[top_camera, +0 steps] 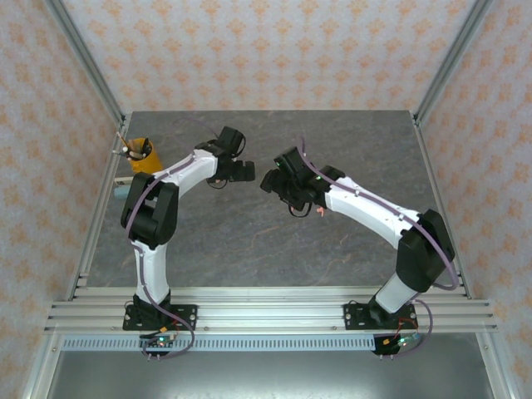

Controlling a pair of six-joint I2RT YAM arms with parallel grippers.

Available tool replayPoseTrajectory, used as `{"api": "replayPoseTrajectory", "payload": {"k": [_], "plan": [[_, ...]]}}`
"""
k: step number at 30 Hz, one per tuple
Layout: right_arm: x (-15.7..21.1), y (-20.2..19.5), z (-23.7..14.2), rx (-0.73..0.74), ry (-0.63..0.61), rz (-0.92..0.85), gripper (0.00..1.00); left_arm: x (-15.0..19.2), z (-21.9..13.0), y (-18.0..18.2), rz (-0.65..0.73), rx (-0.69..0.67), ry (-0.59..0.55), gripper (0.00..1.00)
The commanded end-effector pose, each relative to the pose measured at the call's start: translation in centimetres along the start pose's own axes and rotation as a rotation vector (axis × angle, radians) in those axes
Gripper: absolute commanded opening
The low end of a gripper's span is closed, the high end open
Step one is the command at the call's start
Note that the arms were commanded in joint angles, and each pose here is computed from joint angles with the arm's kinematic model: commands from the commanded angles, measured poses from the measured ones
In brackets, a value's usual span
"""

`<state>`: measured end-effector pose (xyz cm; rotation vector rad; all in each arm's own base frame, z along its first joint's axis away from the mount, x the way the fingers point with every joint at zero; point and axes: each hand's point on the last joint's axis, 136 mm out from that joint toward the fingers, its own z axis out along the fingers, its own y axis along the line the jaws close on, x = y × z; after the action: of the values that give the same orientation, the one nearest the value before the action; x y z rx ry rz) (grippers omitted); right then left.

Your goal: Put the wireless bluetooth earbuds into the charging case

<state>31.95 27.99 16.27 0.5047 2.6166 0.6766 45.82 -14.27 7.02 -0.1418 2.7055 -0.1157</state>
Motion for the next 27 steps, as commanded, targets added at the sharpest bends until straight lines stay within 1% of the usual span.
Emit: {"api": "replayPoseTrajectory", "payload": {"k": [1, 4, 8, 14, 27], "plan": [[-0.8, -0.4, -0.7, 0.002, -0.042, 0.015, 0.79, -2.4, -2.3, 2.5, 0.072, -0.097, -0.035, 1.0], [-0.7, -0.5, -0.5, 0.004, -0.041, 0.014, 0.79, -2.6, -1.5, 4.1, 0.096, -0.125, 0.034, 1.0], [-0.7, -0.5, -0.5, 0.004, -0.041, 0.012, 0.79, -2.8, -0.4, 5.6, 0.12, -0.148, 0.097, 0.99], [-0.8, -0.4, -0.8, 0.006, -0.047, 0.007, 0.79, -2.3, 1.5, 5.6, 0.16, -0.138, 0.188, 0.9], [-1.0, -0.5, -1.0, 0.017, -0.057, -0.004, 0.79, -1.3, 3.1, 6.5, 0.161, -0.146, 0.245, 0.84]]}}
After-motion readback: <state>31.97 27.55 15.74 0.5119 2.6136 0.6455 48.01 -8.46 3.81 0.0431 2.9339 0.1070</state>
